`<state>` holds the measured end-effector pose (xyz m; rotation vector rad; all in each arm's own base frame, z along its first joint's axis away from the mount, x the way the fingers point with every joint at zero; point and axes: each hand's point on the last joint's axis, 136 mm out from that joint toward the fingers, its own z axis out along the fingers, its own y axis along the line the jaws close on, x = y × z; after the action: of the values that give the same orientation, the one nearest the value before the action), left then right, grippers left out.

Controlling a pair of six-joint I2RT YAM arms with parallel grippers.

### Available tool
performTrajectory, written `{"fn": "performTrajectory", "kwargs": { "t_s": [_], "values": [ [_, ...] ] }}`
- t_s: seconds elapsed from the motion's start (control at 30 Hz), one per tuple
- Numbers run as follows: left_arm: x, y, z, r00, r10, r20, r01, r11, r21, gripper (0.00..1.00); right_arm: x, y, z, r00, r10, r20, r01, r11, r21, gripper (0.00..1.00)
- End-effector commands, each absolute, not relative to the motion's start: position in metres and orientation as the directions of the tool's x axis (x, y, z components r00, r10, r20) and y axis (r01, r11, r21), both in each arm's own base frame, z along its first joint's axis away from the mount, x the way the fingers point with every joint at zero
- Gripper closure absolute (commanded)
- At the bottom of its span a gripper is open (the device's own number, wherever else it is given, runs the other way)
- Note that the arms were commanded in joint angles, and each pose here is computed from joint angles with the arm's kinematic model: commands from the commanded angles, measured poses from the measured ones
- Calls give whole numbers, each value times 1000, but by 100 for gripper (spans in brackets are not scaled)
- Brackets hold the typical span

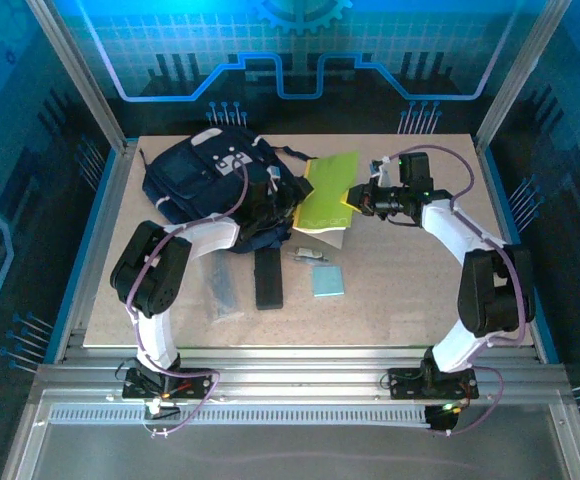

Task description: Pack books, pencil case, and school supplies into a backpack

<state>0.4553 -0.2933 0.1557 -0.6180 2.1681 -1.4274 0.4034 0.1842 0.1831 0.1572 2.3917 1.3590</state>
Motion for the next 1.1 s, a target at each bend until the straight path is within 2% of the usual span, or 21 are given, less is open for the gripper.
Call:
{"fn": "performTrajectory", "kwargs": {
  "t_s": [0.0, 0.1, 0.13, 0.23, 0.27, 0.33, 0.37, 0.47, 0.5, 0.7, 0.87, 1.07],
  "values": [
    [446, -308, 198, -805, -572, -157, -7, 274, -962, 62, 413, 188, 179, -919, 270, -286, -124, 493, 861, 98],
    [447, -306, 202, -797, -576, -183, 12, 287, -958, 91, 416, 186, 173, -922, 269, -278, -112, 501, 858, 97],
    [447, -306, 204, -796, -576, -187, 16, 288, -957, 98, 417, 186, 171, -924, 269, -272, -104, 506, 856, 96],
    [451, -309, 209, -797, -572, -192, 26, 285, -958, 100, 421, 183, 169, -924, 277, -262, -82, 527, 846, 91],
    [453, -309, 211, -797, -572, -194, 27, 287, -957, 100, 422, 181, 167, -926, 284, -250, -57, 546, 836, 83],
    [459, -308, 212, -785, -584, -205, 18, 310, -950, 100, 424, 173, 164, -921, 312, -233, -4, 592, 806, 48],
    [464, -305, 214, -771, -597, -221, 16, 329, -944, 100, 424, 167, 164, -914, 332, -235, 22, 616, 787, 36],
    [478, -292, 224, -701, -655, -283, 16, 383, -924, 100, 416, 150, 163, -887, 399, -233, 117, 682, 722, 6],
    [483, -286, 228, -665, -684, -300, 12, 392, -920, 100, 411, 148, 166, -878, 416, -236, 131, 685, 717, 0],
    [505, -262, 242, -472, -823, -315, -6, 361, -933, 100, 383, 178, 173, -832, 529, -169, 197, 565, 801, 0],
    [503, -268, 248, -413, -858, -306, 5, 333, -943, 100, 380, 224, 187, -774, 619, -134, 182, 421, 889, 0],
    [488, -267, 247, -385, -882, -273, -10, 300, -954, 100, 404, 251, 194, -714, 695, -86, 155, 276, 948, 0]
  ]
}}
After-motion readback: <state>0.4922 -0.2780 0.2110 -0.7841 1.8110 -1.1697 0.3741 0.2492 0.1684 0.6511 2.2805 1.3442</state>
